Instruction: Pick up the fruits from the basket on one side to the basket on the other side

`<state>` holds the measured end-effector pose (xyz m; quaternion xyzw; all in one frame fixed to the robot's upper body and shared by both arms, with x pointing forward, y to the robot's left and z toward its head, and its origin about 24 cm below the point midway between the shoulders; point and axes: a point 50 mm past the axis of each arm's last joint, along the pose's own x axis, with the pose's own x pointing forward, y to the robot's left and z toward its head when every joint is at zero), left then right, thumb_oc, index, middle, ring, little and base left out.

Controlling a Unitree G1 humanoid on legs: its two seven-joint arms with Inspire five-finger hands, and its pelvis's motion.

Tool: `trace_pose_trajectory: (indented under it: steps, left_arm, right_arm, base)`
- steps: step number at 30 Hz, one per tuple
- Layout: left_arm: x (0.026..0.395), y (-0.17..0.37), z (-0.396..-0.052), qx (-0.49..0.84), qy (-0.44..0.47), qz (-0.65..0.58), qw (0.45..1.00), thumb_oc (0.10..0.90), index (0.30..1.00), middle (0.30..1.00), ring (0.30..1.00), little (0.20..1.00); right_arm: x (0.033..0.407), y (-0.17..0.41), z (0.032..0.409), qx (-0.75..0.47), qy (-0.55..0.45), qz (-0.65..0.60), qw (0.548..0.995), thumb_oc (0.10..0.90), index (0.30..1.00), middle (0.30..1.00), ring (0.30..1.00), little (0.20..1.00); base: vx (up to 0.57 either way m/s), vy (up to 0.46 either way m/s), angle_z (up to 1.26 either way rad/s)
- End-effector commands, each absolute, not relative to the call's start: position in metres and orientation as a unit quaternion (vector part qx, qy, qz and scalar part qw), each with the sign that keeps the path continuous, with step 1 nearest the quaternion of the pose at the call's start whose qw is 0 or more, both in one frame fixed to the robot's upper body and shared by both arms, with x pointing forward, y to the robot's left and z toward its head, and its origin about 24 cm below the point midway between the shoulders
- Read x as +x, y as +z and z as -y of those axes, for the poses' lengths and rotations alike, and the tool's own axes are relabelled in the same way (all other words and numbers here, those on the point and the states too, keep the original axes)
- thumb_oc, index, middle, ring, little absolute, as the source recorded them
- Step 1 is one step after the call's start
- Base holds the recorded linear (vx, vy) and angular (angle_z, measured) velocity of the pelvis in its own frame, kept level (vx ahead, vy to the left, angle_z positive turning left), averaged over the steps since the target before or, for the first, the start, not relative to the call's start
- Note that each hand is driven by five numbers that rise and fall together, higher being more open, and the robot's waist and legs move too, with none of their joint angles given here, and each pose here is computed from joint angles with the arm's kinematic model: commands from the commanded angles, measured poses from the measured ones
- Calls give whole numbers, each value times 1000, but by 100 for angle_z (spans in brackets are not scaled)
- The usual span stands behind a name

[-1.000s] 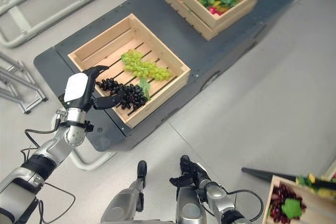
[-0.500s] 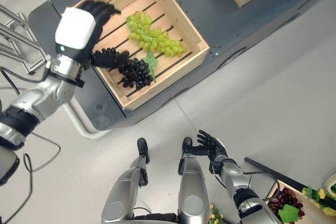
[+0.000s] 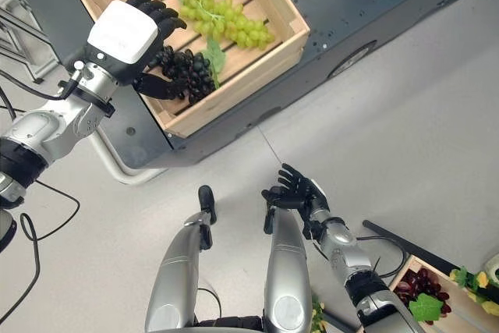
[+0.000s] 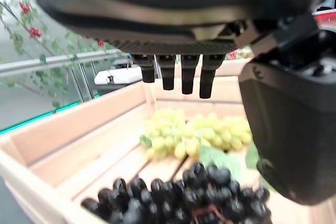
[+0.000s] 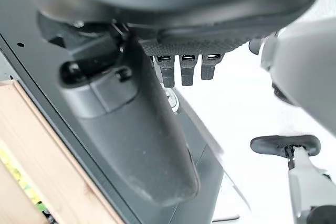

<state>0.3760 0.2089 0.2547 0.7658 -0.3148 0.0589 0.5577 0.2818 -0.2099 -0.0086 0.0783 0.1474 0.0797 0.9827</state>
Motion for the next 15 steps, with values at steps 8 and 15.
trace_pose_trajectory:
  steps: [8, 15]
  left_arm:
    - [364, 325, -220, 810, 99, 300, 494, 800, 900, 900, 900, 900]
    - [370, 339, -236, 837, 185, 292, 424, 800, 900, 900, 900, 900]
  right_arm:
    - [277, 10, 228, 95, 56, -95, 989, 800, 900, 900, 900, 900]
    - [279, 12, 228, 100, 55, -78, 990, 800, 900, 900, 900, 900]
  base:
    - [19, 44, -1]
    - [9, 29, -1]
